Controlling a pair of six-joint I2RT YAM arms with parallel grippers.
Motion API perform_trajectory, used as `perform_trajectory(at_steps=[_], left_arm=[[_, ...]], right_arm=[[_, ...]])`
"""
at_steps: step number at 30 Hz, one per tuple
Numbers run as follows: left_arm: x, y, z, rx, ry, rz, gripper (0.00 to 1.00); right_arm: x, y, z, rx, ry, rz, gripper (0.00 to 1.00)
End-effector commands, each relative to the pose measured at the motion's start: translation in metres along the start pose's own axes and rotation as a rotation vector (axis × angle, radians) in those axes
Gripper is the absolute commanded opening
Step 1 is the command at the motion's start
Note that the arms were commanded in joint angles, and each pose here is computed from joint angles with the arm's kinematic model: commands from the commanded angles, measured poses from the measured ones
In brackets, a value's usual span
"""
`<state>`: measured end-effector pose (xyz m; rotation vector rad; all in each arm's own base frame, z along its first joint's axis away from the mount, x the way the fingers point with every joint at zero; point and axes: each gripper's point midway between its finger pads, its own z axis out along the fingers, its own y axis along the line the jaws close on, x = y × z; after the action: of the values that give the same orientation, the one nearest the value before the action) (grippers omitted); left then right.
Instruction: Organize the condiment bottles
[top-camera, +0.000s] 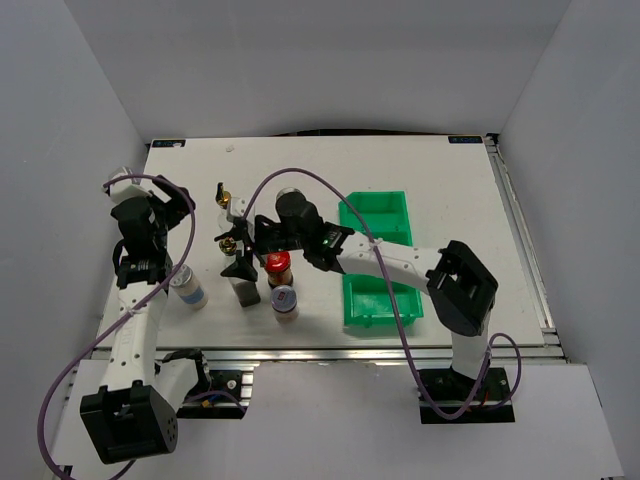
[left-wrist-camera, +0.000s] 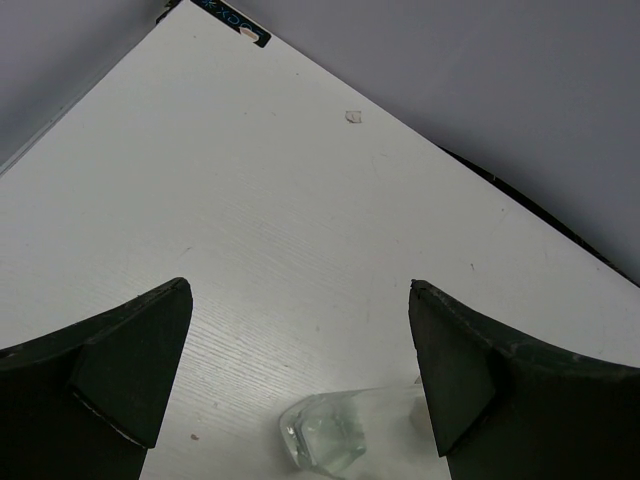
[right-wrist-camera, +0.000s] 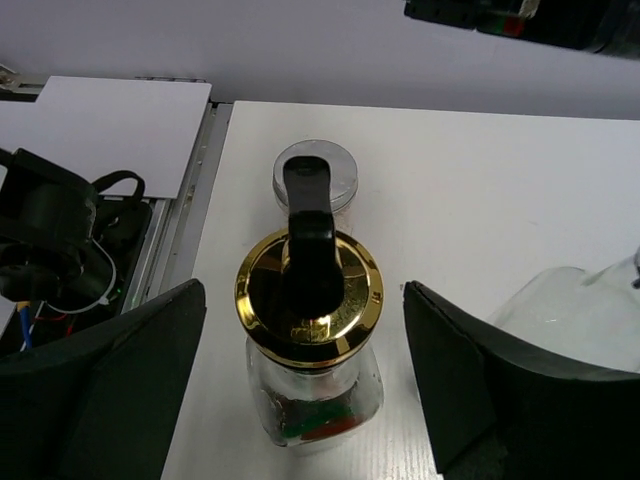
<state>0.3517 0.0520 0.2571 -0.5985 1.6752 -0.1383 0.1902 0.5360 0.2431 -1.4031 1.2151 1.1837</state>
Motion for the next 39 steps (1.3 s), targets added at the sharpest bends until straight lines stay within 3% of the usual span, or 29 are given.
perform_trajectory(at_steps=[1,6,10,22,29,35,39], left_arm=[[-0.002,0.001,-0.006,-0.005,-0.015,0.013,0.98],[-0.003,0.001,-0.007,-0.006,-0.019,0.015,0.98],[-0.003,0.0,-0.008,-0.004,-0.02,0.016,0.98],[-0.007,0.0,-0.011,-0.01,-0.036,0.02,0.98],[-0.006,0.001,-0.012,-0.009,-0.039,0.018,0.98],[-0.007,0.001,-0.014,-0.012,-0.046,0.015,0.98],[-0.008,0.009,-0.014,-0.055,-0.056,0.014,0.98]], right_arm=[[-0.033,0.003,0.009,-0.033,-0.099,-0.036,0.84],[-0.032,0.004,0.012,-0.044,-0.116,-0.029,0.77],[-0.029,0.002,0.014,-0.036,-0.118,-0.018,0.66],[-0.036,-0.001,0.013,-0.014,-0.139,-0.019,0.22],[-0.071,0.002,0.005,-0.016,-0.199,-0.033,0.0],[-0.126,0.018,-0.011,-0.084,-0.338,-0.09,0.0],[-0.16,0.023,-0.017,-0.126,-0.365,-0.089,0.0]])
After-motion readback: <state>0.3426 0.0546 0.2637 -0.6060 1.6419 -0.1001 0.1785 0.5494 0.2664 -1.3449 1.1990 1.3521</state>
